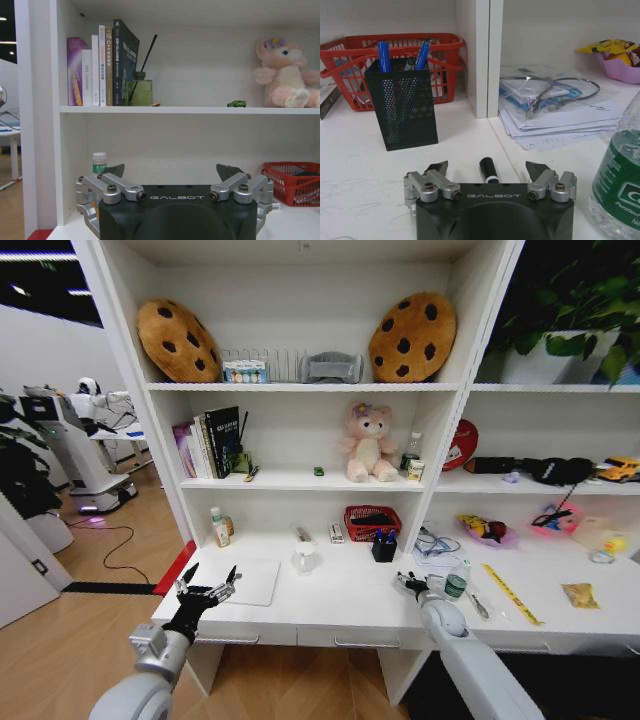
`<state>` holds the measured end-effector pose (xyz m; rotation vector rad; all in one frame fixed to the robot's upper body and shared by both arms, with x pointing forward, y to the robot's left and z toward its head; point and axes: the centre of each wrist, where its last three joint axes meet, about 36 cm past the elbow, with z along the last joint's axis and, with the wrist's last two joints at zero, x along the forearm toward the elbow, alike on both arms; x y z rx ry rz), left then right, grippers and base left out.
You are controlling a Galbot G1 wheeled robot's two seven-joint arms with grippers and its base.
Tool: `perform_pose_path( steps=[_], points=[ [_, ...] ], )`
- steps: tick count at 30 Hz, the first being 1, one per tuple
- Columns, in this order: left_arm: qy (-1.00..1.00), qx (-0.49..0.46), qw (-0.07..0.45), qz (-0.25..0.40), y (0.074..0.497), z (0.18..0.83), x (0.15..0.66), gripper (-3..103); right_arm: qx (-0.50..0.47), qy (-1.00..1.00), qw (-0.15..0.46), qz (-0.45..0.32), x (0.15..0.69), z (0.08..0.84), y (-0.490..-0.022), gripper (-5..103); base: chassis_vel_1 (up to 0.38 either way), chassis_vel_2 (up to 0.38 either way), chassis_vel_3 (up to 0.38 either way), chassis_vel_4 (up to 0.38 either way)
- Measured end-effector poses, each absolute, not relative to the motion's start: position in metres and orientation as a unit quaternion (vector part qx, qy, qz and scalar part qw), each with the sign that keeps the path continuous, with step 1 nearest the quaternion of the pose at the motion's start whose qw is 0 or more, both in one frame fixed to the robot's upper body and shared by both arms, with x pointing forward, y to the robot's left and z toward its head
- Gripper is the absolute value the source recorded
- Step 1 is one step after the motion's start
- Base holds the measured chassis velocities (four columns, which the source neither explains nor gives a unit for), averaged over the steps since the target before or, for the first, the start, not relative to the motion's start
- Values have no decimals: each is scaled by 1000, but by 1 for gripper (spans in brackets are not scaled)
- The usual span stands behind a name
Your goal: Organize the objects on the table.
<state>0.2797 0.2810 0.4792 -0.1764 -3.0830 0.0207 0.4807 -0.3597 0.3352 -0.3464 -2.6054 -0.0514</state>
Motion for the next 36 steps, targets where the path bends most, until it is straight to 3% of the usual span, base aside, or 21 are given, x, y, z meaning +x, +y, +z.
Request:
perform_pose_path(
  steps=[4,5,8,24,29,31,36],
  points=[
    [-998,-57,27,7,281,479,280,100,-122,-960,253,-21,486,337,-363,82,0,0,0,0],
    [-998,-57,27,7,281,479,280,100,-121,-960,253,-21,487,337,-364,74,0,0,0,0],
    [-998,-57,27,7,281,479,280,100,-119,-960,254,-21,489,337,-363,70,0,0,0,0],
    [-998,-57,27,7,281,479,280,100,-128,-957,258,-27,486,333,-367,65,0,0,0,0],
    [-998,-57,27,7,281,479,280,100,-129,-956,260,-32,487,332,-369,57,0,0,0,0],
    [-998,-57,27,7,281,479,280,100,-131,-953,267,-50,489,334,-367,49,0,0,0,0],
    [-998,-57,27,7,281,479,280,100,-134,-953,265,-54,495,338,-366,51,0,0,0,0]
  ],
)
